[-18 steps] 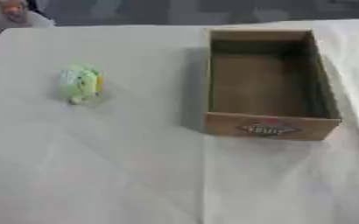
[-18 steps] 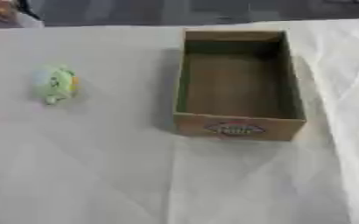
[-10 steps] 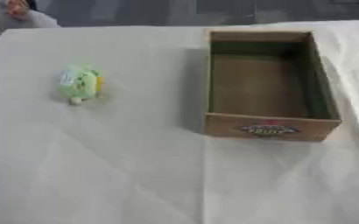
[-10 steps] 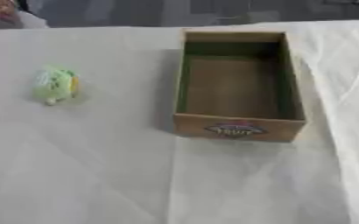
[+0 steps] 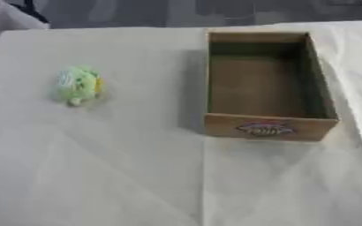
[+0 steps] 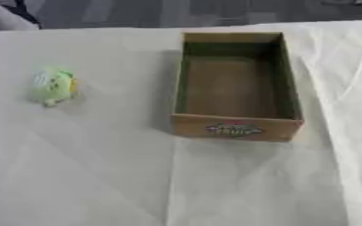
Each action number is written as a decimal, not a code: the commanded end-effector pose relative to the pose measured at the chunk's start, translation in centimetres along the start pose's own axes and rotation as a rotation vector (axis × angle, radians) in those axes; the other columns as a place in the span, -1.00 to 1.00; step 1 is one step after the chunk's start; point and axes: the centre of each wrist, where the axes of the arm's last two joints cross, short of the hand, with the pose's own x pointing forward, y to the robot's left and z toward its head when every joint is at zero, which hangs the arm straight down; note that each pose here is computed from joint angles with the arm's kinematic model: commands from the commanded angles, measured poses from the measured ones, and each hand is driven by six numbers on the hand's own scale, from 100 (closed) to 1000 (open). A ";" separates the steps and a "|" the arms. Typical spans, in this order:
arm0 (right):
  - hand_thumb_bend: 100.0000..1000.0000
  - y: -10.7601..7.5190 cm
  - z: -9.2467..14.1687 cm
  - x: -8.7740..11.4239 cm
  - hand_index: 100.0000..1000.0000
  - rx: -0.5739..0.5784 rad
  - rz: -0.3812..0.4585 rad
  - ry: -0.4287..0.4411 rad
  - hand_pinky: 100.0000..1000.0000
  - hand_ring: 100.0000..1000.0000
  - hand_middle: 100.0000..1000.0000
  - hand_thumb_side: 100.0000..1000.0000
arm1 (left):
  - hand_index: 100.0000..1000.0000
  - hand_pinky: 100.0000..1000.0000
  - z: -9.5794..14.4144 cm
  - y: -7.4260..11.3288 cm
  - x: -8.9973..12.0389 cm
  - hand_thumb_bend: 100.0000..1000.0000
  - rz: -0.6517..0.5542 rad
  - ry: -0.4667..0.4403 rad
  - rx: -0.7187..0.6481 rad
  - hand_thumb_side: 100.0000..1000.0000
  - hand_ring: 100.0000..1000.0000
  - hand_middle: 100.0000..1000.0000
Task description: Pick up objects on the table and place them in the box.
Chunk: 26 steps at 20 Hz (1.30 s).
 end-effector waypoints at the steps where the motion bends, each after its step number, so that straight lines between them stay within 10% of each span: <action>1: -1.00 -0.4 -0.8 0.4 0.50 0.011 0.009 -0.045 0.50 0.63 0.44 1.00 | 0.73 0.10 -2.5 1.4 1.4 -1.00 -0.159 -0.071 -0.129 1.00 0.18 0.27; 12: -1.00 -0.3 -0.8 0.5 0.51 0.032 0.004 -0.050 0.50 0.62 0.43 1.00 | 0.89 0.21 -6.9 0.6 1.0 -1.00 -0.540 -0.115 -0.652 1.00 0.40 0.39; 26: -1.00 -0.1 -0.7 0.6 0.50 0.052 -0.004 -0.049 0.50 0.63 0.42 1.00 | 0.96 0.28 -9.5 -4.4 -2.1 -0.22 -0.699 -0.079 -1.158 1.00 0.56 0.48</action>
